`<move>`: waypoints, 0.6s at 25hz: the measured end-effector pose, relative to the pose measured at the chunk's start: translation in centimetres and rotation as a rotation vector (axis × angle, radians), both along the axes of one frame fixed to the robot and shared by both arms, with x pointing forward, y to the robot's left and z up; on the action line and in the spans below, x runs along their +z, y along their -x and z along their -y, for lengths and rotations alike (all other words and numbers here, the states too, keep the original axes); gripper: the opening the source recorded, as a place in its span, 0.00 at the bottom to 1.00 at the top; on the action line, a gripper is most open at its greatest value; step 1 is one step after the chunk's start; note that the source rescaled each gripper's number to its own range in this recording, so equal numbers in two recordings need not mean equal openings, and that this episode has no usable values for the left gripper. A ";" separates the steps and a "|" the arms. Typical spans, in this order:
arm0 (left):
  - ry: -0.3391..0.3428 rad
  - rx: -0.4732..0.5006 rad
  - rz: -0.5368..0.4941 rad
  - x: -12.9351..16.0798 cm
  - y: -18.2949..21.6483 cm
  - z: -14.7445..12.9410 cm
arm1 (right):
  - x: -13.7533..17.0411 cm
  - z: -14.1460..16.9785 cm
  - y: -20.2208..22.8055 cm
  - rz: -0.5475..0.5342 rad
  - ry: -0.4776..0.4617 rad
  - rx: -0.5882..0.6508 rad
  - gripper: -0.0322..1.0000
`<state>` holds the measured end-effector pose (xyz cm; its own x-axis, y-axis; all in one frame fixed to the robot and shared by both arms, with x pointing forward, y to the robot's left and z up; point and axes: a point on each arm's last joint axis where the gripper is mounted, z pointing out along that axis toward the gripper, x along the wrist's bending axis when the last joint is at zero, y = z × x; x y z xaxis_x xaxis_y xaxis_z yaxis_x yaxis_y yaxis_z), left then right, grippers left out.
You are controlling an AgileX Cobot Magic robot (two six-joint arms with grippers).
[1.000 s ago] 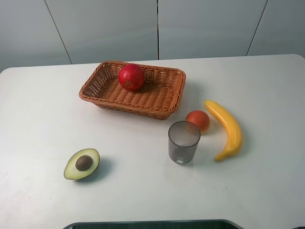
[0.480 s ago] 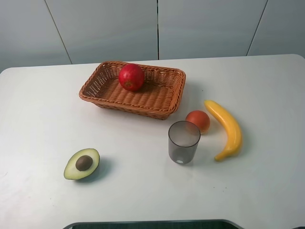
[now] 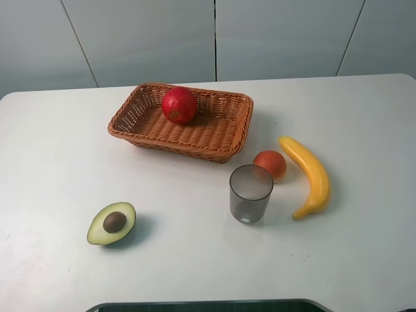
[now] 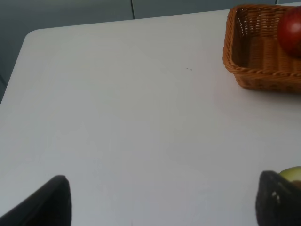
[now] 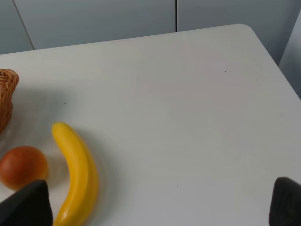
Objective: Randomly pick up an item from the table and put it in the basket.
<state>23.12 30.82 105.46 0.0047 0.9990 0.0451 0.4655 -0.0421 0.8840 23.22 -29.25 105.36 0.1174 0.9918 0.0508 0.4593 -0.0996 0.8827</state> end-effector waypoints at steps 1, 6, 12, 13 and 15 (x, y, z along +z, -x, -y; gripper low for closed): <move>0.000 0.000 0.000 0.0 0.0 0.0 | 0.0 0.0 0.0 0.000 0.000 0.000 0.99; 0.000 0.000 0.000 0.0 0.0 0.0 | 0.0 0.0 0.0 0.000 0.000 0.000 0.99; 0.000 0.000 0.000 0.0 0.0 0.0 | 0.0 0.0 0.0 0.000 0.000 0.000 0.99; 0.000 0.000 0.000 0.0 0.0 0.0 | 0.0 0.0 0.0 0.000 0.000 0.000 0.99; 0.000 0.000 0.000 0.0 0.0 0.0 | 0.0 0.0 0.0 0.000 0.000 0.000 0.99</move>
<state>23.12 30.82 105.46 0.0047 0.9990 0.0451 0.4655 -0.0421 0.8840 23.22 -29.25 105.36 0.1174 0.9918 0.0508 0.4593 -0.0996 0.8827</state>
